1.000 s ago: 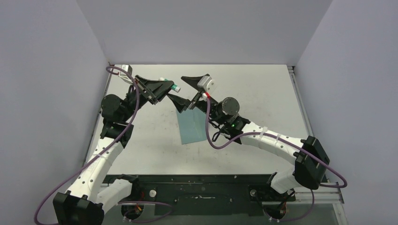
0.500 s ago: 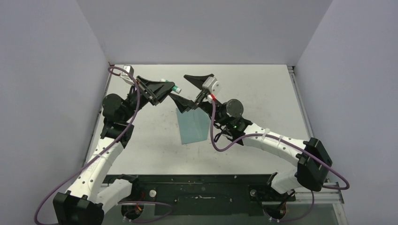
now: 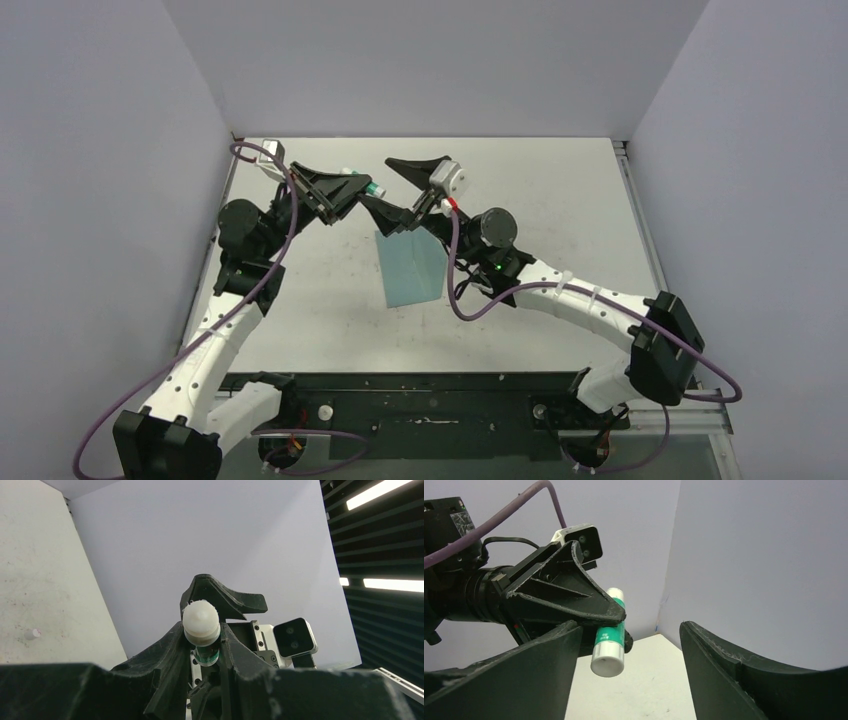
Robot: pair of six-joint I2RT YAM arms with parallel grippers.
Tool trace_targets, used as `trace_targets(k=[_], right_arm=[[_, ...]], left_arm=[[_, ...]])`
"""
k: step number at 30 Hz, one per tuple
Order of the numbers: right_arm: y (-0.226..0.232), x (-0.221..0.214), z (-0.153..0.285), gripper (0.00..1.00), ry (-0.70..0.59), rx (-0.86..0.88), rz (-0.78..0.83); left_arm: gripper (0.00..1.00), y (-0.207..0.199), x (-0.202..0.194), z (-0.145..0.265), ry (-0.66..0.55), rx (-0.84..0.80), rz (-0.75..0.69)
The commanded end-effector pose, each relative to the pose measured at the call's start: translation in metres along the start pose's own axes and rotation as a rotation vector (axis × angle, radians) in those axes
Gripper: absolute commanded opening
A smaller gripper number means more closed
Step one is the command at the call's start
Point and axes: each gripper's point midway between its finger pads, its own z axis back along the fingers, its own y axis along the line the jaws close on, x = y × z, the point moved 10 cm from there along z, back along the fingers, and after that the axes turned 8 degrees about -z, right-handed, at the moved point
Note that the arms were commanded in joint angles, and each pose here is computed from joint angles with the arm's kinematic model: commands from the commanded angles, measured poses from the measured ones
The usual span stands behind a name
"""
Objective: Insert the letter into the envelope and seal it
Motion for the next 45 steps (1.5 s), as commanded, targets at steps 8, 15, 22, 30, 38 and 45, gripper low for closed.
trace_targets(k=[8,15,22,30,38,45], right_arm=[[0.004,0.002,-0.012,0.49,0.000,0.058,-0.008],[0.002,0.002,-0.009,0.48,0.011,0.042,-0.010],[-0.002,0.006,-0.005,0.60,-0.001,0.033,-0.022],[-0.002,0.002,-0.017,0.29,0.002,0.068,-0.059],[-0.008,0.012,-0.013,0.05,-0.024,0.003,-0.107],[-0.023,0.020,-0.001,0.05,-0.018,0.041,-0.194]], left_arm=[[0.00,-0.014,-0.001,0.005,0.010,-0.062,-0.010],[0.00,-0.015,-0.002,0.006,0.013,-0.069,-0.008],[0.00,-0.015,-0.002,0.005,0.024,-0.075,-0.004],[0.00,-0.016,-0.003,0.005,0.038,-0.082,0.002],[0.38,-0.012,0.002,0.010,0.026,-0.066,-0.019],[0.85,-0.003,0.010,0.018,-0.022,-0.048,-0.023]])
